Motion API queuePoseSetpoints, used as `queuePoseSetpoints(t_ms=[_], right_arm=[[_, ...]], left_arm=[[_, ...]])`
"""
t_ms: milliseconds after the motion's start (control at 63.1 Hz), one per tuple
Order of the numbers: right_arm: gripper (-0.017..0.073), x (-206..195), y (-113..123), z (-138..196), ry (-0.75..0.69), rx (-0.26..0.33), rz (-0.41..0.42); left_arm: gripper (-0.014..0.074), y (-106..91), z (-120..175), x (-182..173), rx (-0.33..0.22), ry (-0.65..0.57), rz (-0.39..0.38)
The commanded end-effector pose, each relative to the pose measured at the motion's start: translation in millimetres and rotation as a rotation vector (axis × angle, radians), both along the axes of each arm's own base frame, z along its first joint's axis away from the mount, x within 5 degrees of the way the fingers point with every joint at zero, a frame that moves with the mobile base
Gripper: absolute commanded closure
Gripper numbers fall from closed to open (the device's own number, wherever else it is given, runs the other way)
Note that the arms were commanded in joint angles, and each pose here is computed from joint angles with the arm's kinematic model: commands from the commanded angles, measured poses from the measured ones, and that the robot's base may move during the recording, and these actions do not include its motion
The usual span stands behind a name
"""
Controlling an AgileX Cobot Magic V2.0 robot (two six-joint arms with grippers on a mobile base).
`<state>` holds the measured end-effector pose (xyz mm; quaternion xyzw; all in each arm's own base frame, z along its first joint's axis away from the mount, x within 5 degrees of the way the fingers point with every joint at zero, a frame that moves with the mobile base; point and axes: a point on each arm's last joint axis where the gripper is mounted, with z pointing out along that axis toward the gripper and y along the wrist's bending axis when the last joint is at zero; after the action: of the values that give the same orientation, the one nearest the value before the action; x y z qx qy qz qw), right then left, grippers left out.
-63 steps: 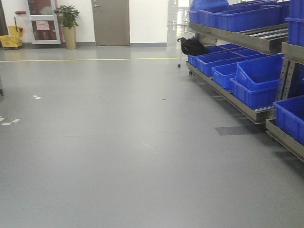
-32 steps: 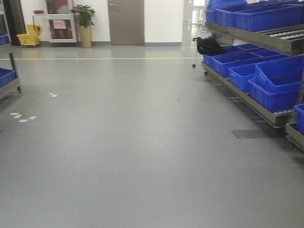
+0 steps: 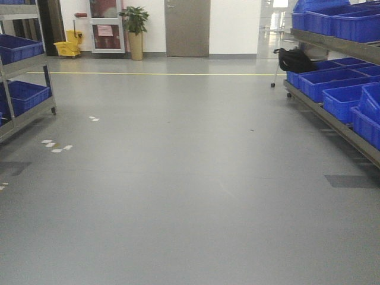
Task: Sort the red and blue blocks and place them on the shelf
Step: 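Drive the base across the floor toward the shelf of blue bins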
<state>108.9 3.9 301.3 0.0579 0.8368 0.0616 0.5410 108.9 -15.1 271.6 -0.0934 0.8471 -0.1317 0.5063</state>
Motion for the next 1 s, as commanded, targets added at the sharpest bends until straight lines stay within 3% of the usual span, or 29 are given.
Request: queuePoseSetpoints(t_ms=[0, 982], right_arm=[[0.0510, 2.4, -0.9, 14.6, -0.101, -0.008, -0.007], [0.0510, 2.4, -0.9, 14.6, -0.101, -0.008, -0.007]], left_arm=[[0.0469, 0.1, 16.6, 3.7, -0.022, -0.112, 0.009], [0.0469, 0.1, 16.6, 3.7, -0.022, -0.112, 0.009]])
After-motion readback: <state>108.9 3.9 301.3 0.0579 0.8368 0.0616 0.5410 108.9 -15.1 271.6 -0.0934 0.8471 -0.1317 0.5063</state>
